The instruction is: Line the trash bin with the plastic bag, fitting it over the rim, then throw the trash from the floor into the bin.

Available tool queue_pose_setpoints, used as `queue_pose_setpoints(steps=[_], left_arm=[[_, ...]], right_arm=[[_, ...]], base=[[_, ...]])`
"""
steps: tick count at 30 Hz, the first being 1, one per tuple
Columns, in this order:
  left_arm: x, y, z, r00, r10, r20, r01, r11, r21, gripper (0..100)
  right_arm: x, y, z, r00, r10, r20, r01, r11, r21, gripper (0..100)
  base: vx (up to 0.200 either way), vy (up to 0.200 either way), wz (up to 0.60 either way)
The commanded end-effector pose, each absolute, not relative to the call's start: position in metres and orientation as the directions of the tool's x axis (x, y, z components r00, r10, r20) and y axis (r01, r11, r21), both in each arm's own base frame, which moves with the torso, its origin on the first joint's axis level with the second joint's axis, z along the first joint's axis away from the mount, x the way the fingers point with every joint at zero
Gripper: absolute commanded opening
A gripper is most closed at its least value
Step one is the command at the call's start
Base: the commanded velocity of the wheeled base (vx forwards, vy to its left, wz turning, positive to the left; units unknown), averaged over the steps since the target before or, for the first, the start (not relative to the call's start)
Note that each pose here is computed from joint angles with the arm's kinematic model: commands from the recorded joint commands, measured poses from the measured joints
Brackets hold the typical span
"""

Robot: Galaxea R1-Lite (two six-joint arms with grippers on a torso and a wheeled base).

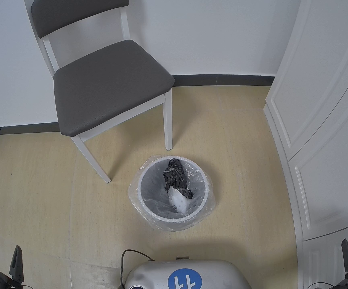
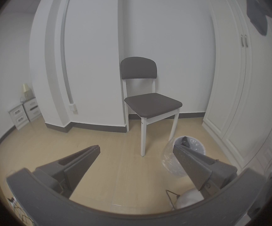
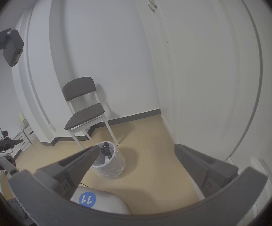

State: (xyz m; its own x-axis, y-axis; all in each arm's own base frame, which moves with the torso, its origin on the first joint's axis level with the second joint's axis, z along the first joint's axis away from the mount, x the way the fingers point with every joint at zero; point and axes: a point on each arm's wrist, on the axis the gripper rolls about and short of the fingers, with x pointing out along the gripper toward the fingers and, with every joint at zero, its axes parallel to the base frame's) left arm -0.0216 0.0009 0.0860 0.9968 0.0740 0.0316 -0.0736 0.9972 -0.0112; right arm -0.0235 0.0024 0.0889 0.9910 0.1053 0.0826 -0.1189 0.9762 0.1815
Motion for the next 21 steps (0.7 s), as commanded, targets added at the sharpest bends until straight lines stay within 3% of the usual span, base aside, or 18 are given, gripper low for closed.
queue_pose_setpoints(steps=[1, 5, 11, 16, 20, 21], left_arm=[[-0.0213, 0.0007, 0.0800, 0.998, 0.057, 0.020, -0.056, 0.997, -0.053, 100], [-0.0217, 0.0008, 0.0798, 0.998, 0.052, 0.023, -0.051, 0.997, -0.062, 100], [-0.0225, 0.0008, 0.0795, 0.998, 0.048, 0.034, -0.045, 0.997, -0.061, 100], [-0.0226, 0.0008, 0.0793, 0.998, 0.046, 0.034, -0.044, 0.997, -0.063, 100], [-0.0226, 0.0008, 0.0793, 0.999, 0.043, 0.034, -0.041, 0.998, -0.055, 100], [-0.0226, 0.0009, 0.0793, 0.999, 0.041, 0.034, -0.040, 0.998, -0.053, 100]], right_arm=[[-0.0232, 0.0017, 0.0833, 0.994, 0.074, 0.076, -0.086, 0.981, 0.174, 100], [-0.0231, -0.0002, 0.0827, 0.997, -0.011, 0.071, 0.002, 0.992, 0.129, 100], [-0.0231, -0.0012, 0.0829, 0.996, -0.054, 0.072, 0.042, 0.986, 0.159, 100], [-0.0235, -0.0046, 0.0827, 0.977, -0.204, 0.069, 0.190, 0.966, 0.174, 100], [-0.0235, -0.0043, 0.0827, 0.979, -0.192, 0.069, 0.178, 0.969, 0.169, 100], [-0.0232, -0.0024, 0.0827, 0.992, -0.109, 0.070, 0.096, 0.982, 0.163, 100]], base=[[0.000, 0.000, 0.00], [0.000, 0.000, 0.00], [0.000, 0.000, 0.00], [0.000, 0.000, 0.00], [0.000, 0.000, 0.00], [0.000, 0.000, 0.00]])
